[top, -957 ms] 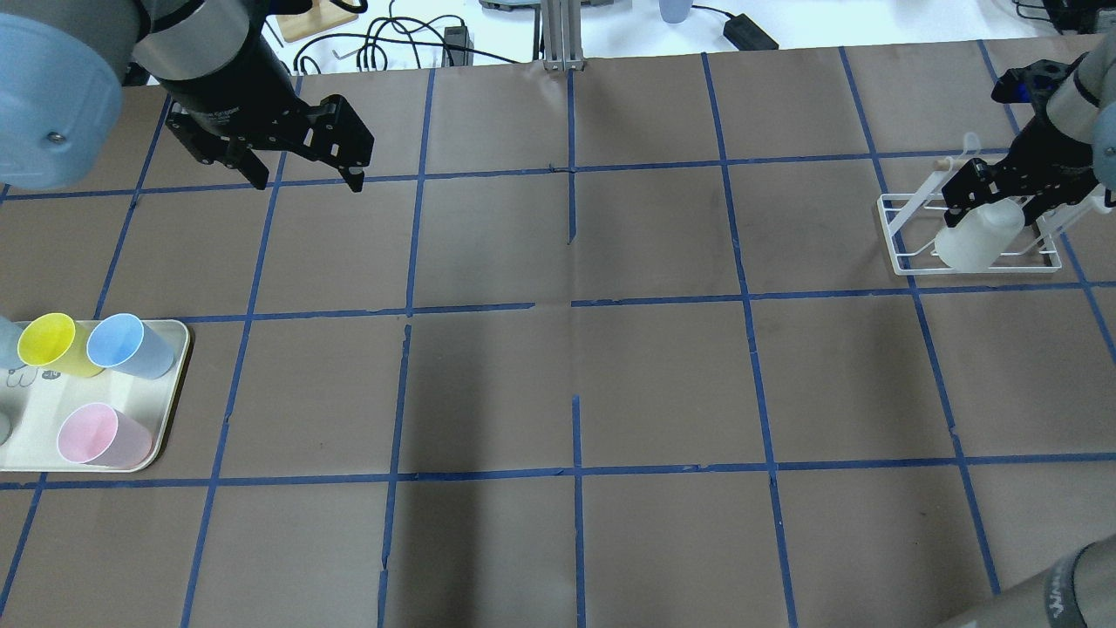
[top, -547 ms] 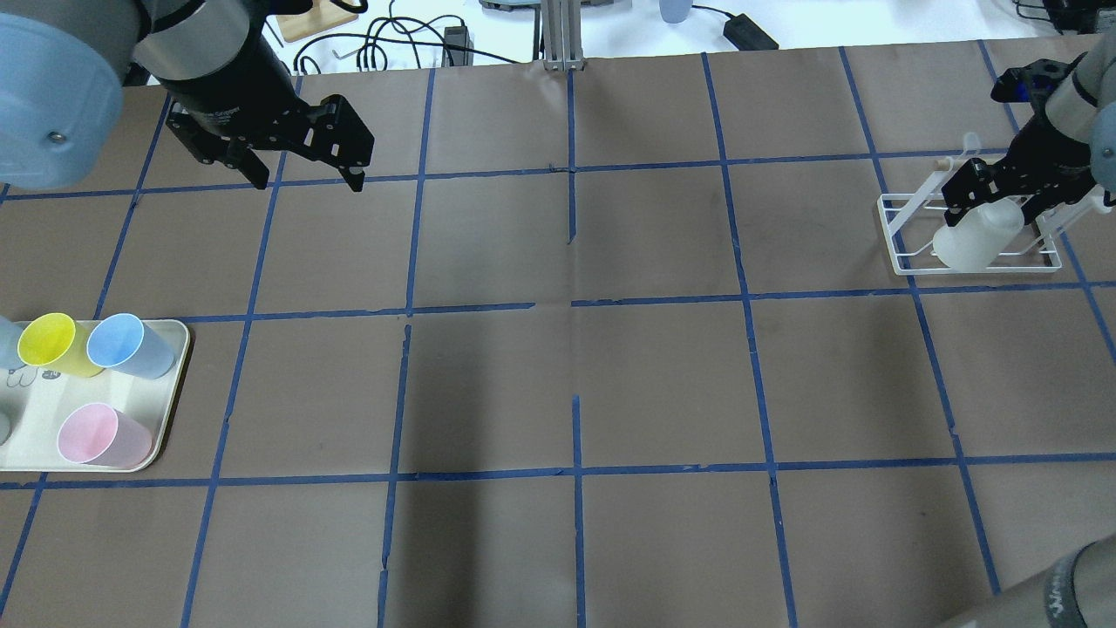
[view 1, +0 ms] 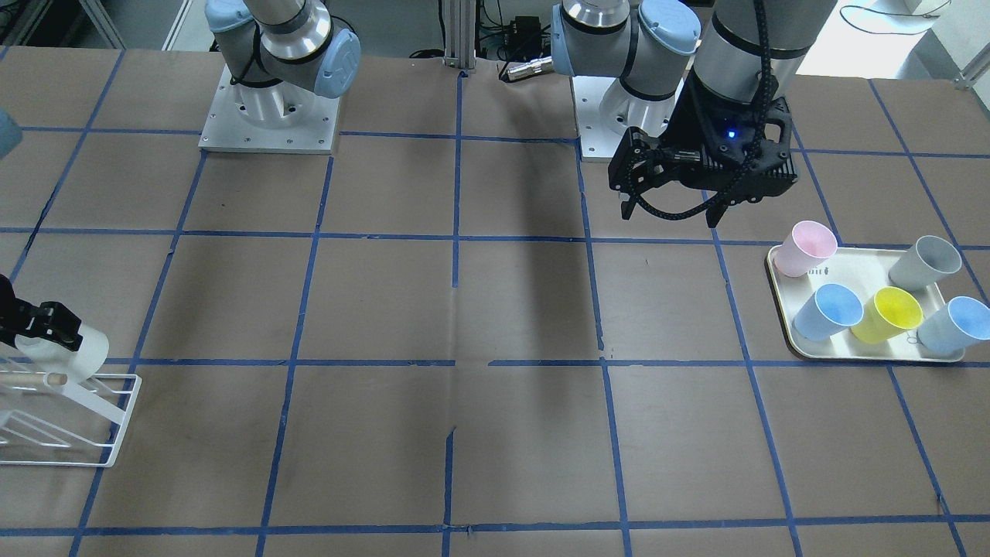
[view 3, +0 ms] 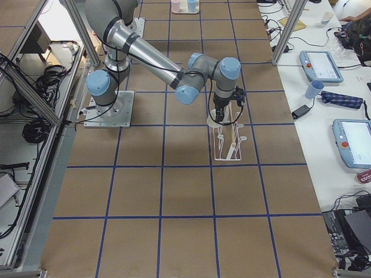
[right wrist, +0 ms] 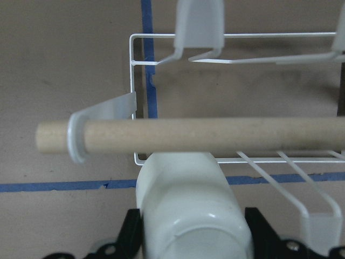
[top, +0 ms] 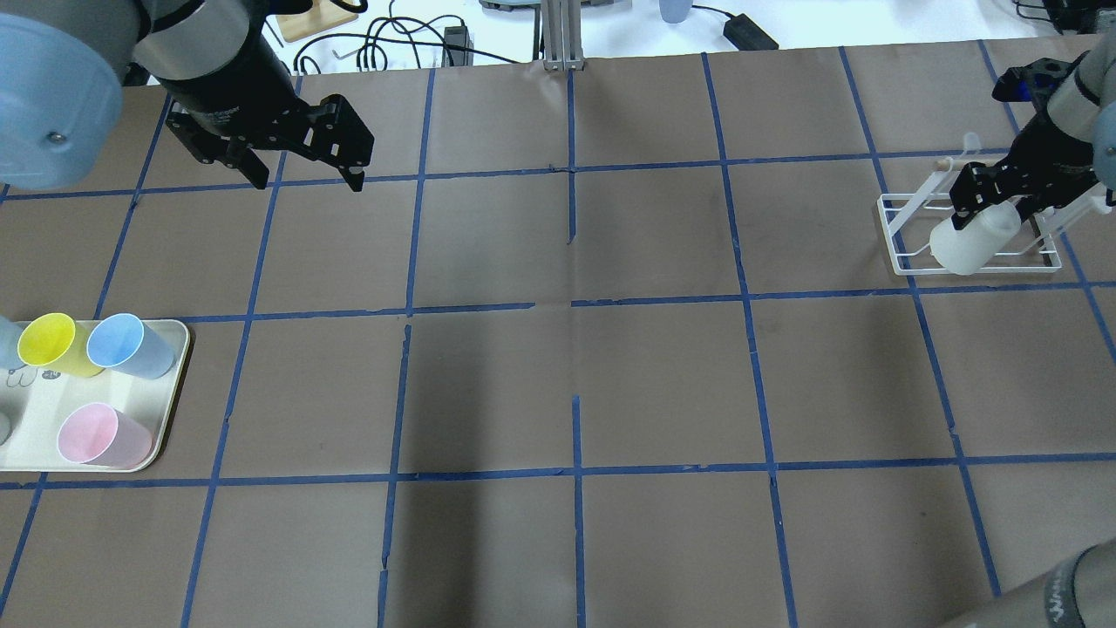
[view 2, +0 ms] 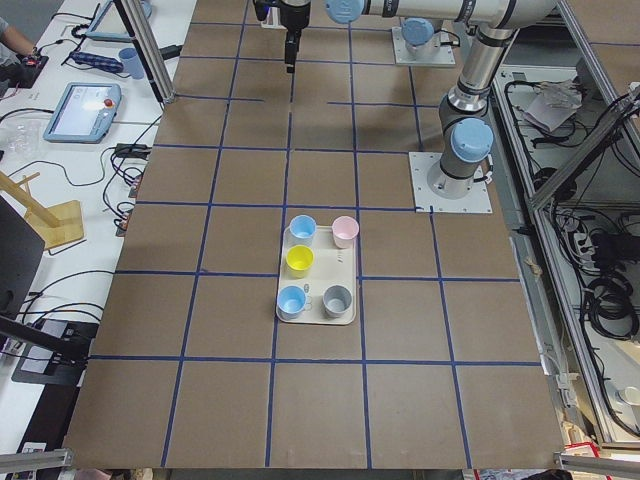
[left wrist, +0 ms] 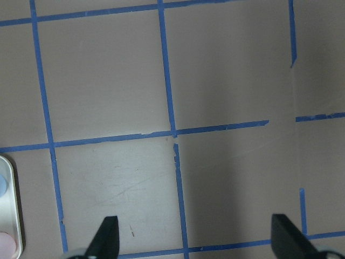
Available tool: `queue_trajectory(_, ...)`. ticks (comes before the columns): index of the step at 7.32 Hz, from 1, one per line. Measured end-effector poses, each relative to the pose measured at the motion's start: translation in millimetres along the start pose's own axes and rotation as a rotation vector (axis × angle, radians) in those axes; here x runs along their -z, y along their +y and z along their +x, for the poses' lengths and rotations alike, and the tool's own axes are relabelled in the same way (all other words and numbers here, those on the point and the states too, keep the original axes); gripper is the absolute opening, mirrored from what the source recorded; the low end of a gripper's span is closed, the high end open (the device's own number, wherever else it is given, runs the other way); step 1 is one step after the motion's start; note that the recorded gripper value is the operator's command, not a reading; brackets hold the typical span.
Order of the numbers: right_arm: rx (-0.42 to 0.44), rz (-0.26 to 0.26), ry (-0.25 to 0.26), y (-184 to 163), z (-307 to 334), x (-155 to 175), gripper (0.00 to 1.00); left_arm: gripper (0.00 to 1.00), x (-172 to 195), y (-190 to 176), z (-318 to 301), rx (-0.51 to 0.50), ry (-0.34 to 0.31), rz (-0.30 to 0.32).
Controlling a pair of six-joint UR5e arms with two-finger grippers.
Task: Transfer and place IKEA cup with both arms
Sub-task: 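Close the right gripper on the white cup and lift it off the rod, then carry the white cup toward the left gripper while the left arm reaches toward it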
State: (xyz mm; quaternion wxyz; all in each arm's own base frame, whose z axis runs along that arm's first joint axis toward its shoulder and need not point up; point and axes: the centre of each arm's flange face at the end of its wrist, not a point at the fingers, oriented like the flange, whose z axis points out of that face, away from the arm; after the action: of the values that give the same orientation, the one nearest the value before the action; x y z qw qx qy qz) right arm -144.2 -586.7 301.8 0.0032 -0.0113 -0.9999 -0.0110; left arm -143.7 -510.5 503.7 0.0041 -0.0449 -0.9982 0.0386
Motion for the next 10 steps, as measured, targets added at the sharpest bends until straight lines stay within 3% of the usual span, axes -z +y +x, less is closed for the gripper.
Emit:
queue_trajectory(1, 0.000, -0.003, -0.001, 1, -1, 2, 0.22, 1.00, 0, 0, 0, 0.000, 0.000, 0.000)
queue_trajectory(5, 0.003, -0.001, 0.011, 9, -2, 29, 0.22, 1.00, -1, 0, 0, 0.000, 0.002, -0.001)
queue_trajectory(10, 0.019, 0.014, 0.064, 43, -13, 99, 0.22, 1.00, -1, -2, -5, 0.013, 0.027, 0.002)
